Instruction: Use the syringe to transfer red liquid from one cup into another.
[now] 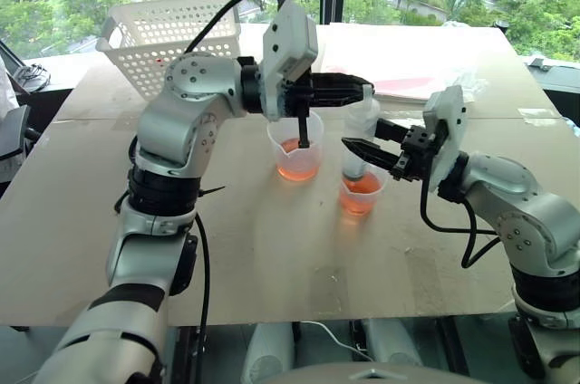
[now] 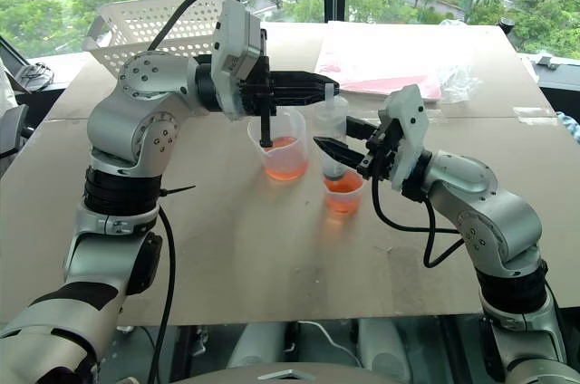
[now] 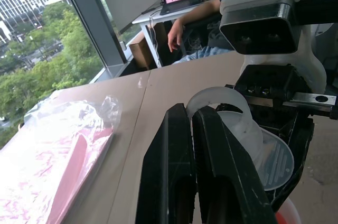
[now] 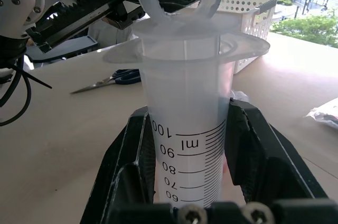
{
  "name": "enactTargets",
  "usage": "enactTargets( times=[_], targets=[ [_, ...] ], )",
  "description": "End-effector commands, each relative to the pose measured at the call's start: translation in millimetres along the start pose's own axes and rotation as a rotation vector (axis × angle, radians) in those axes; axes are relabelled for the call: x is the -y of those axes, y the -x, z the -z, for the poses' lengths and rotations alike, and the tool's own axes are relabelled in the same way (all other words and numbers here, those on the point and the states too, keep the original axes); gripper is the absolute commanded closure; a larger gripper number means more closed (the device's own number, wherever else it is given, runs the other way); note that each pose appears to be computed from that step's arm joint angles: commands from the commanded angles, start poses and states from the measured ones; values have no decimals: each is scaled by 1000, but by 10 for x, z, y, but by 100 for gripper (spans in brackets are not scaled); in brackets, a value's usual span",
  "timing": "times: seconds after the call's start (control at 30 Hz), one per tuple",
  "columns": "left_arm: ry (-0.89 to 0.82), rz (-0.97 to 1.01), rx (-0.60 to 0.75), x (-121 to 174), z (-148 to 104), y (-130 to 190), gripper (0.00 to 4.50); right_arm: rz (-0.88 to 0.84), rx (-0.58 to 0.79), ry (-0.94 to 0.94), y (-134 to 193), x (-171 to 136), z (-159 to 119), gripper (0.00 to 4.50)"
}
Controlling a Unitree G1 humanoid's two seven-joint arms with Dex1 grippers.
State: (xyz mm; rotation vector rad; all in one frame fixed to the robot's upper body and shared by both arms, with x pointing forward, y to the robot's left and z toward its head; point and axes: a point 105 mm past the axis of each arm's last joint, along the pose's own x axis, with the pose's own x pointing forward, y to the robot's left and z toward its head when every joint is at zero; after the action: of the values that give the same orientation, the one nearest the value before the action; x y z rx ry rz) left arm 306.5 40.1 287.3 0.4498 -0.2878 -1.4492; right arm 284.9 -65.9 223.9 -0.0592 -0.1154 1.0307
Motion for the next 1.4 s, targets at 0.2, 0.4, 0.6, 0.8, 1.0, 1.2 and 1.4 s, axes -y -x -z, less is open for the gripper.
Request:
enactTargets(
  times=[0.2, 0.4, 0.6, 0.8, 1.0, 1.2, 1.4],
  targets=[
    [238, 81, 172, 118, -237, -20, 364, 97, 173, 130, 167, 98, -516, 310],
    [323, -4, 119, 114, -141, 356, 100, 129, 177, 98, 224, 163, -505, 311],
    [311, -46, 11, 233, 116, 415, 49, 128, 181, 94, 208, 183, -553, 311],
    [299, -74, 36, 148, 150, 204, 49, 100, 189, 90, 178, 121, -578, 311],
    [238, -55, 27, 137, 198, 31, 49, 81, 189, 92, 207, 47, -551, 311],
    [186, -34, 40, 122, 216, -105, 49, 81, 188, 96, 241, 34, -571, 311],
    [160, -25, 40, 131, 256, -116, 49, 93, 186, 99, 240, 42, -588, 311]
  ],
)
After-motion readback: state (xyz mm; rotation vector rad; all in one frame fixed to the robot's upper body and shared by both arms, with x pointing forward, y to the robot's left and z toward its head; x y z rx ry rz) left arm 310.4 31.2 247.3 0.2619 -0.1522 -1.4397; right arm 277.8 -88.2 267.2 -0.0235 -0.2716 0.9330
